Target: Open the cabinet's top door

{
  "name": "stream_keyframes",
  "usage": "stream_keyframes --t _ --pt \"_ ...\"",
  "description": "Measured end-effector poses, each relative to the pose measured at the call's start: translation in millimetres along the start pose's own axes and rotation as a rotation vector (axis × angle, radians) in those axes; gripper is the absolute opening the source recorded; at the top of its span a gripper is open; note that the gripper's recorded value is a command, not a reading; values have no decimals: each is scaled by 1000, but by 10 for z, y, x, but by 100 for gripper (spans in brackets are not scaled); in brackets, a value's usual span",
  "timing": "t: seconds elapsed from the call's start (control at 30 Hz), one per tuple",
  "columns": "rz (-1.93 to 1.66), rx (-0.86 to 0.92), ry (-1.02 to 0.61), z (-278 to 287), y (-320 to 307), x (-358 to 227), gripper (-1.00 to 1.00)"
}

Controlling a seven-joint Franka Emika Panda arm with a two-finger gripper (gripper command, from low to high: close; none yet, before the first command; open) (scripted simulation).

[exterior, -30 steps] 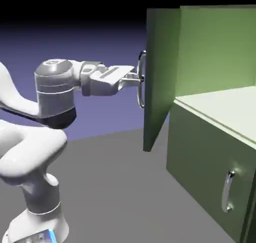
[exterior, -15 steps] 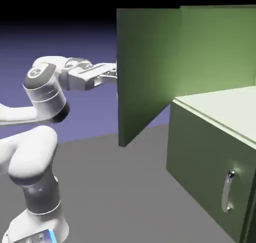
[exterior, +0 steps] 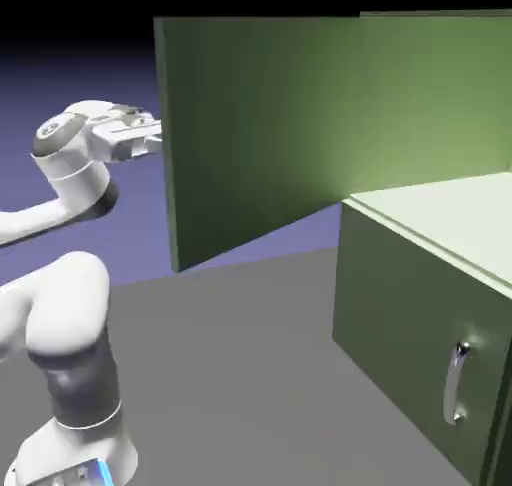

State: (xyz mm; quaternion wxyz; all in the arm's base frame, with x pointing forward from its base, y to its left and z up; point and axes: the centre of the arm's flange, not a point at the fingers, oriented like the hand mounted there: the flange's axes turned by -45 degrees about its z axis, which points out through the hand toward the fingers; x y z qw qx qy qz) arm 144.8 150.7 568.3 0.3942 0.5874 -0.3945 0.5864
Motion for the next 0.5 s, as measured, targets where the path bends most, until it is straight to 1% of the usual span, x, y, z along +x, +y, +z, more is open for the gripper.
stream_keyframes --t 0.23,0.47,0.5 --pt "0 -179 1 -719 -328 -1 -100" --pt "0 -333 1 -1284 -710 -2 -100" --pt "0 -344 1 -1323 -741 -2 100"
